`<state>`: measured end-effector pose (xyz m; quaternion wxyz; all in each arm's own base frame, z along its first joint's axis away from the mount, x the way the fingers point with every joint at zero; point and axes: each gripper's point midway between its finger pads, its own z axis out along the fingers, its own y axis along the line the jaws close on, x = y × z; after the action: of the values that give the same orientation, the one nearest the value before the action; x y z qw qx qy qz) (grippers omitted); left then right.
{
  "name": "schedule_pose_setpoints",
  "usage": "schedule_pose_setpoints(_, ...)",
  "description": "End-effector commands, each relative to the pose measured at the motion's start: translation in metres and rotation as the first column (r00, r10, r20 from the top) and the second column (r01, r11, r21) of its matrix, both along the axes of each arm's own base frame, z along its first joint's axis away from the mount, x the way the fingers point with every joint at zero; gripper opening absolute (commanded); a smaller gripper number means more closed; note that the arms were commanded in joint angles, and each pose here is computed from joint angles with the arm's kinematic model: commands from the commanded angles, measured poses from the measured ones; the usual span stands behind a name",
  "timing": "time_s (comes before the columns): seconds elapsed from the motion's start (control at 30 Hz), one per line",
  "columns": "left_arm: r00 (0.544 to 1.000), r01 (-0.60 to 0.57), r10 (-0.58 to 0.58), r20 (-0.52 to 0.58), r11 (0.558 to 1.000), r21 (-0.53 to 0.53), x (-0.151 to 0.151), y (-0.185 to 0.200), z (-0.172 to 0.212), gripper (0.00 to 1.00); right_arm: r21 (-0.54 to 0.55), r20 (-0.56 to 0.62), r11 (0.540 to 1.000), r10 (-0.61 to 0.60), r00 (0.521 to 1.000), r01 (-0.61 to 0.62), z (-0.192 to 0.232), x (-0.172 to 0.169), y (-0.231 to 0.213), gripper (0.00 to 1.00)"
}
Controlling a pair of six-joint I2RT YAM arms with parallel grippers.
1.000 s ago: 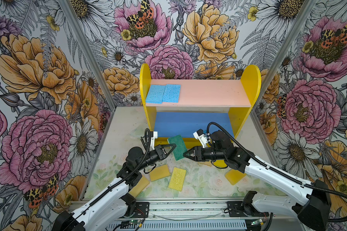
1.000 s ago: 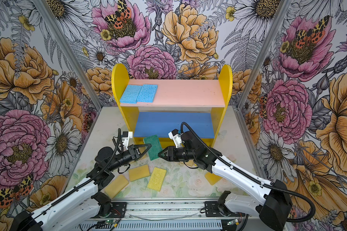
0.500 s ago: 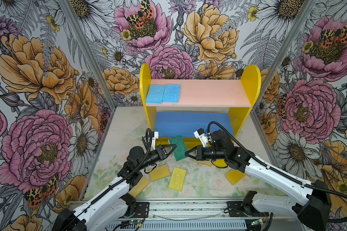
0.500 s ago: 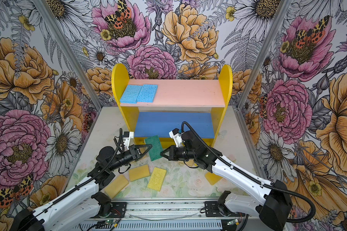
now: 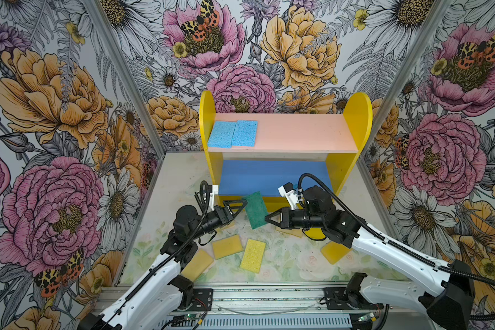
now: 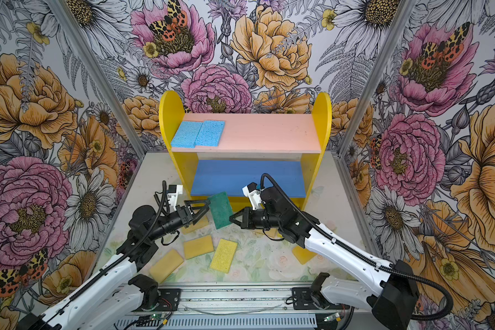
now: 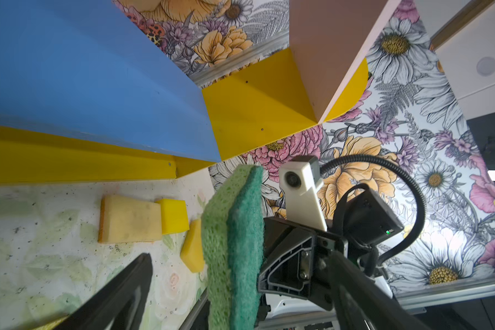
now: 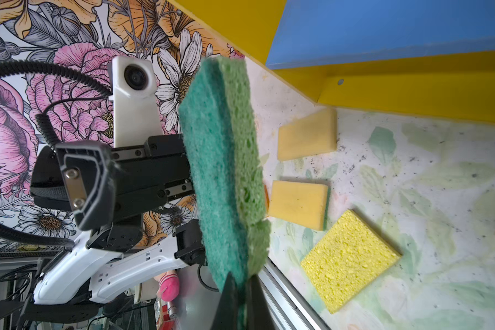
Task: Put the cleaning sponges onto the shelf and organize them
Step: 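Raise the green sponge over the top shelf while the left arm draws back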
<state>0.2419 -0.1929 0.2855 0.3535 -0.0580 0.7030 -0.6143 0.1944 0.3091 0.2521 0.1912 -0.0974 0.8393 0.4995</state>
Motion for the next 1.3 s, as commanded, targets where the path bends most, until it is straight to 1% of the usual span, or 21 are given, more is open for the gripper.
schedule_pose_setpoints(0.0, 0.998, -0.016, 0.014, 0.062, 0.999, 0.039, -0.008, 0.02, 0.024, 0.99, 0.059, 0.066, 0.998, 0.001, 0.998, -0.005, 0.035, -0.004, 0.006, 0.0)
schedule_pose_setpoints(0.07, 0.993, -0.102, 0.097, 0.07, 0.992, 0.073, -0.005, 0.041, 0.026, 0.99, 0.07, 0.089, 0.998, 0.004, 0.996, -0.01, 0.045, -0.005, 0.008, 0.0)
schedule_pose_setpoints(0.1, 0.986, -0.162, 0.156, 0.058, 0.98, 0.113, -0.003, 0.054, 0.022, 0.99, 0.075, 0.102, 0.997, 0.007, 0.995, -0.015, 0.052, -0.006, 0.01, 0.0)
schedule_pose_setpoints(0.17, 0.967, -0.251, 0.251, 0.036, 0.934, 0.254, -0.001, 0.072, 0.006, 0.99, 0.09, 0.138, 0.996, 0.013, 0.99, -0.025, 0.07, -0.008, 0.012, 0.0)
schedule_pose_setpoints(0.2, 0.956, -0.284, 0.293, 0.023, 0.902, 0.327, 0.0, 0.081, -0.004, 0.99, 0.101, 0.159, 0.994, 0.013, 0.987, -0.03, 0.081, -0.008, 0.014, 0.0)
schedule_pose_setpoints(0.23, 0.943, -0.316, 0.331, 0.026, 0.871, 0.377, 0.0, 0.09, -0.009, 0.99, 0.112, 0.179, 0.993, 0.01, 0.984, -0.03, 0.093, -0.007, 0.015, 0.0)
schedule_pose_setpoints(0.3, 0.926, -0.363, 0.373, 0.06, 0.83, 0.424, -0.001, 0.103, -0.008, 0.99, 0.14, 0.215, 0.99, 0.0, 0.977, -0.031, 0.119, -0.006, 0.016, 0.0)
schedule_pose_setpoints(0.4, 0.907, -0.409, 0.401, 0.128, 0.77, 0.489, 0.0, 0.116, -0.005, 0.99, 0.163, 0.27, 0.986, -0.02, 0.963, -0.025, 0.157, -0.002, 0.017, 0.0)
schedule_pose_setpoints(0.43, 0.904, -0.414, 0.406, 0.136, 0.751, 0.513, 0.0, 0.12, -0.008, 0.99, 0.154, 0.279, 0.988, -0.038, 0.96, -0.005, 0.165, 0.002, 0.015, 0.0)
schedule_pose_setpoints(0.5, 0.901, -0.417, 0.411, 0.139, 0.732, 0.539, 0.001, 0.124, -0.015, 0.99, 0.126, 0.294, 0.99, -0.097, 0.951, 0.062, 0.179, 0.011, 0.007, 0.0)
schedule_pose_setpoints(0.6, 0.9, -0.418, 0.414, 0.14, 0.722, 0.552, -0.001, 0.129, -0.027, 0.99, 0.069, 0.324, 0.982, -0.19, 0.927, 0.177, 0.195, 0.028, -0.007, 0.0)
schedule_pose_setpoints(0.7, 0.904, -0.413, 0.4, 0.153, 0.717, 0.562, -0.005, 0.129, -0.037, 0.99, 0.043, 0.357, 0.959, -0.276, 0.892, 0.28, 0.211, 0.045, -0.019, 0.0)
schedule_pose_setpoints(0.77, 0.91, -0.404, 0.379, 0.167, 0.727, 0.555, -0.008, 0.125, -0.033, 0.99, 0.027, 0.365, 0.936, -0.336, 0.868, 0.351, 0.218, 0.058, -0.028, 0.0)
schedule_pose_setpoints(0.87, 0.921, -0.38, 0.357, 0.155, 0.74, 0.555, -0.007, 0.12, -0.037, 0.99, 0.016, 0.359, 0.901, -0.409, 0.839, 0.433, 0.226, 0.079, -0.036, 0.0)
schedule_pose_setpoints(1.0, 0.928, -0.365, 0.34, 0.151, 0.751, 0.55, -0.004, 0.117, -0.038, 0.99, 0.007, 0.337, 0.859, -0.484, 0.808, 0.511, 0.235, 0.109, -0.044, 0.0)
schedule_pose_setpoints(1.1, 0.93, -0.359, 0.335, 0.148, 0.754, 0.549, -0.004, 0.116, -0.039, 0.99, 0.006, 0.316, 0.84, -0.516, 0.796, 0.542, 0.239, 0.126, -0.047, 0.0)
schedule_pose_setpoints(1.27, 0.931, -0.359, 0.329, 0.155, 0.757, 0.546, -0.005, 0.115, -0.037, 0.99, -0.014, 0.244, 0.846, -0.513, 0.823, 0.532, 0.231, 0.149, -0.047, 0.0)
